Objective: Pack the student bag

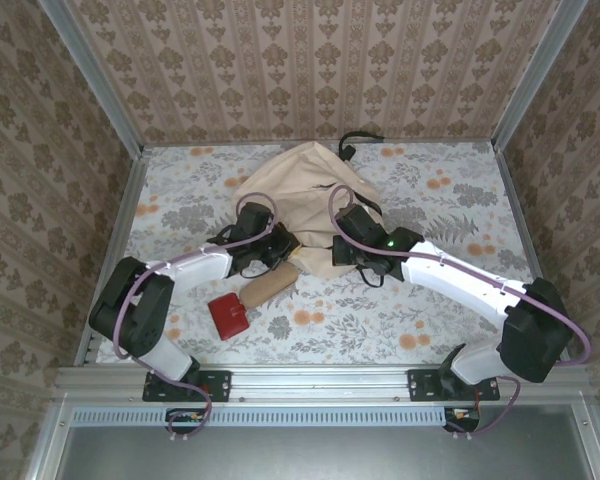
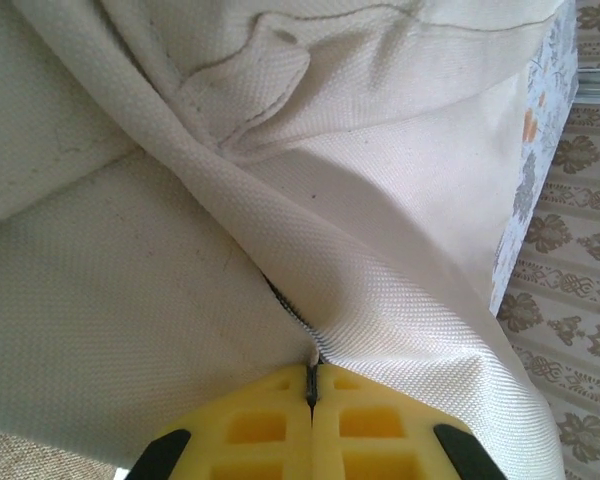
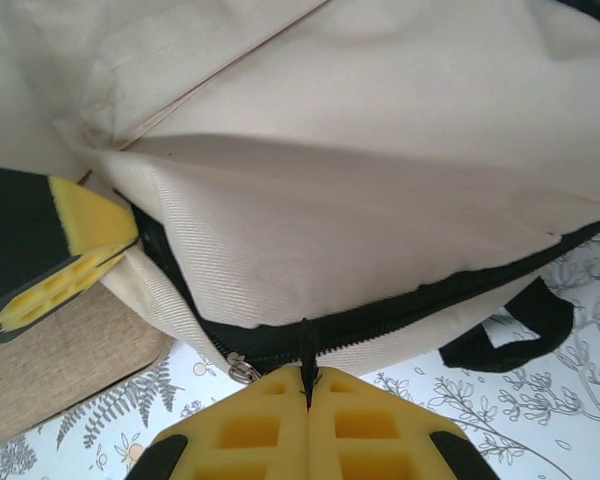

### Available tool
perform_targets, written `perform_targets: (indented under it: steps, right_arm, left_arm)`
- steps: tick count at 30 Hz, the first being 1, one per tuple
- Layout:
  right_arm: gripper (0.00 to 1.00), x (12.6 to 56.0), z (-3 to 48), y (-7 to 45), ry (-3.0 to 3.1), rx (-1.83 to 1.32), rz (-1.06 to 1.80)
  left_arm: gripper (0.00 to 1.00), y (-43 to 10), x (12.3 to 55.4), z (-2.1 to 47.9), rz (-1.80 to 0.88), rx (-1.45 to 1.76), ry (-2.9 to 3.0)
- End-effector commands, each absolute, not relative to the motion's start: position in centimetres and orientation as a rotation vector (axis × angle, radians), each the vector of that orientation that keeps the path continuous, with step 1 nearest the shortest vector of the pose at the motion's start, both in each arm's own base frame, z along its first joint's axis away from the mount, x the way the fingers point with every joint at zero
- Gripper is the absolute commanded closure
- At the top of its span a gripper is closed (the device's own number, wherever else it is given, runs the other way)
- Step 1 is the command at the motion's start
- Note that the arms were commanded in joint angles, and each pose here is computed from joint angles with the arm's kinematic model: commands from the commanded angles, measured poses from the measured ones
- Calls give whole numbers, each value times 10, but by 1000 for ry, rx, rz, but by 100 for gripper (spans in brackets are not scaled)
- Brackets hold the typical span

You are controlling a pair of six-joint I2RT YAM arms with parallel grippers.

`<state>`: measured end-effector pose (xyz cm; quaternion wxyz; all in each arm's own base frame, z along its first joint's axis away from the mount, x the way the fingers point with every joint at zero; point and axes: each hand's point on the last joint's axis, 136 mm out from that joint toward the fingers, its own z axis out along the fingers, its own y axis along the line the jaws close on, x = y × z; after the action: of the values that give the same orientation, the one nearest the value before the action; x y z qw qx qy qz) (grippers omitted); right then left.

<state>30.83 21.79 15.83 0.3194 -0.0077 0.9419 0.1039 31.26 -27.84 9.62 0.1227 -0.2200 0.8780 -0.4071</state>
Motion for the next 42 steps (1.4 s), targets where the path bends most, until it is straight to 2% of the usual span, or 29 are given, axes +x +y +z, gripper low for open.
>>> perform_targets:
  steps: [1, 9, 11, 14, 18, 20, 24, 31, 37, 42]
  right_arm:
    - [100, 307, 171, 169, 2451, 94, 11]
    - [100, 312, 183, 162, 2421, 115, -23]
    - [100, 313, 184, 178, 2429, 61, 65]
    - [100, 310, 181, 225, 2455, -102, 343]
    - [100, 306, 184, 270, 2445, -218, 620]
    - [100, 307, 189, 281, 2427, -239, 684]
    - [100, 312, 199, 295, 2400, -273, 754]
    - [100, 329, 199, 303, 2392, -261, 738]
    - [100, 340, 202, 305, 2376, -217, 738]
    - [100, 334, 203, 304, 2386, -203, 764]
  left_arm:
    - [100, -234, 319, 68, -943, -747, 2574]
    - [100, -228, 322, 66, -907, -738, 2580]
    - [100, -232, 324, 69, -934, -705, 2574]
    - [98, -241, 326, 82, -991, -637, 2559]
    - [80, -254, 318, 106, -1071, -556, 2539]
    - [70, -259, 309, 114, -1084, -544, 2548]
    - [56, -264, 290, 124, -1149, -603, 2545]
    - [46, -256, 267, 121, -1182, -762, 2529]
    - [44, -254, 266, 108, -1184, -852, 2527]
    - [54, -267, 279, 104, -1227, -854, 2503]
